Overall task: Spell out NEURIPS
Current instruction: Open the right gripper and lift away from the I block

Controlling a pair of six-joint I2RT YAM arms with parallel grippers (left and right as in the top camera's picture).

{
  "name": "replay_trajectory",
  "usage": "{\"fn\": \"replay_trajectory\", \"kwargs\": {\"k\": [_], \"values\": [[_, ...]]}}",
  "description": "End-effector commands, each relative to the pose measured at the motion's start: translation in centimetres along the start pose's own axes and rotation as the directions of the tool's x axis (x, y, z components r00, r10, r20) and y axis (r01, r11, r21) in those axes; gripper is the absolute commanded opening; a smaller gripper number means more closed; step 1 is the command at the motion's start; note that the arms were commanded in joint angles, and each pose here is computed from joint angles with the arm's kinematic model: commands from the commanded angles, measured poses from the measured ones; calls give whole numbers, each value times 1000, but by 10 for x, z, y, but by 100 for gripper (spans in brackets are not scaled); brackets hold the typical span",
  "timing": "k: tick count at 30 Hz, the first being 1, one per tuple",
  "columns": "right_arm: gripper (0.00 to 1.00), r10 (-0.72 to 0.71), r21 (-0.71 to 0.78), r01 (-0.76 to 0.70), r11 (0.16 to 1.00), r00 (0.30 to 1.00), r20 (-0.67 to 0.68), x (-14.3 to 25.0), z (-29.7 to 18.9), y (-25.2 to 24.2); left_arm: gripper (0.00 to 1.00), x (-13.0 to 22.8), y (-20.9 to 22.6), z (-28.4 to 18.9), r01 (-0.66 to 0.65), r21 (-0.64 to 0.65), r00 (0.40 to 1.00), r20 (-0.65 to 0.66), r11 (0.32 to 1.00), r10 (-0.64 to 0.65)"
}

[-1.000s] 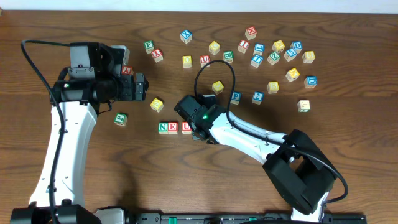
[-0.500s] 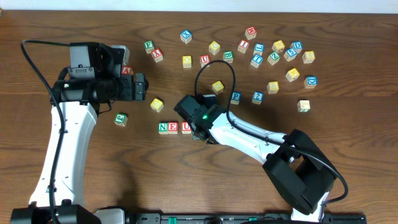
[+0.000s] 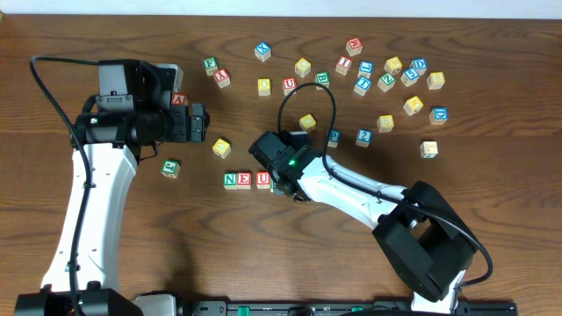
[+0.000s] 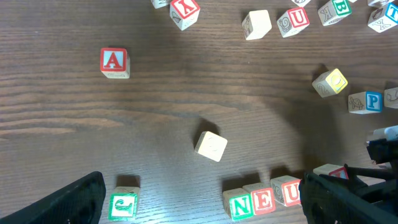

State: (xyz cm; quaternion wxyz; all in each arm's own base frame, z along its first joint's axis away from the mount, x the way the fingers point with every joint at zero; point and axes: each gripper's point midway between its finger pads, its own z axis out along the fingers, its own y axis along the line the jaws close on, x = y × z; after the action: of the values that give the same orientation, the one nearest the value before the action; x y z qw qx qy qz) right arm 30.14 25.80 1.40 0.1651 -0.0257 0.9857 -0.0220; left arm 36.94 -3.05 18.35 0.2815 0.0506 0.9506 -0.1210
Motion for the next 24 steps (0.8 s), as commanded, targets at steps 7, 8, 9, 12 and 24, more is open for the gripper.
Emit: {"fn": "replay_trajectory", "kwargs": {"k": [7,8,9,12,24], "values": [[38,3,-18,-2,1000,999,52,-16,-17,1,98,-8,-2,-5,-25,12,999,22,1000,25],[38,2,-21,-1,1000,998,56,-17,-19,2,98,-8,-2,-5,-25,12,999,22,1000,25],[38,4,-24,-3,1000,998,59,-19,-21,2,98,-8,-2,-5,-25,12,999,22,1000,25],[38,2,-30,0,1000,997,78,-26,-27,4,98,-8,-2,-5,-25,12,999,23,1000,25],[40,7,23,-12,1000,980,199,-61,-70,-7,98,-8,-2,-5,-25,12,999,23,1000,25]]}}
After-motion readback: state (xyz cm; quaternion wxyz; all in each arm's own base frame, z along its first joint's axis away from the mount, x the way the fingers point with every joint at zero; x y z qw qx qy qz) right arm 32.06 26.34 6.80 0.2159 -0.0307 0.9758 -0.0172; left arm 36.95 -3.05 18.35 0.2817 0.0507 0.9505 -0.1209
